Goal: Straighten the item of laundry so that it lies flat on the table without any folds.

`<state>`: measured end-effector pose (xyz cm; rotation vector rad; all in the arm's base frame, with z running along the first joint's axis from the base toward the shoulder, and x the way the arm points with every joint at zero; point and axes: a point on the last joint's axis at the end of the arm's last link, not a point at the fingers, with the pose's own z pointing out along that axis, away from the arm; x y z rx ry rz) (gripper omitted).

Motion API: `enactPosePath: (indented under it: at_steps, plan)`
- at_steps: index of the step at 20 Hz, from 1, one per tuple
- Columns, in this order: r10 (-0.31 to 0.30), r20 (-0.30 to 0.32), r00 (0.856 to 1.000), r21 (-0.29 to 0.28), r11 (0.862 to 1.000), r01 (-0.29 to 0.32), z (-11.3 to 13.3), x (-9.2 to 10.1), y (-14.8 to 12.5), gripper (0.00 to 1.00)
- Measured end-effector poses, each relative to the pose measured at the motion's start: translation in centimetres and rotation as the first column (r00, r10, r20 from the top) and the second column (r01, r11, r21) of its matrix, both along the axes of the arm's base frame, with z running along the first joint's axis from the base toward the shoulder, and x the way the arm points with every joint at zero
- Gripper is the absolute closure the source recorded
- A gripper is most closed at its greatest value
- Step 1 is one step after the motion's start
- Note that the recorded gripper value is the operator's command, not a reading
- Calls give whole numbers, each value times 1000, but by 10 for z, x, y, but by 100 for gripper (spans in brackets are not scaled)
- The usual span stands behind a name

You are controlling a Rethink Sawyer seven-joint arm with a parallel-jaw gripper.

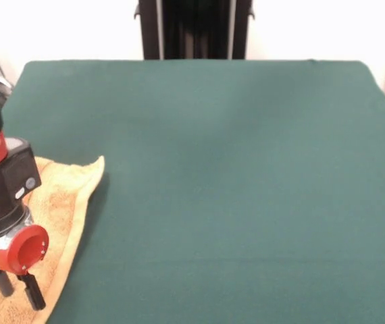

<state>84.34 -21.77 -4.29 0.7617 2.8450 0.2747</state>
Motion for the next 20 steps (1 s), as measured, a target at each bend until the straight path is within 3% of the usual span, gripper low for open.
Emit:
enactPosePath:
  at_steps: [7,20]
  plan:
    - [-2,-9,1000,100,995,3,-1,-2,-6,0]
    - [-2,-5,1000,157,988,3,-1,-3,-3,0]
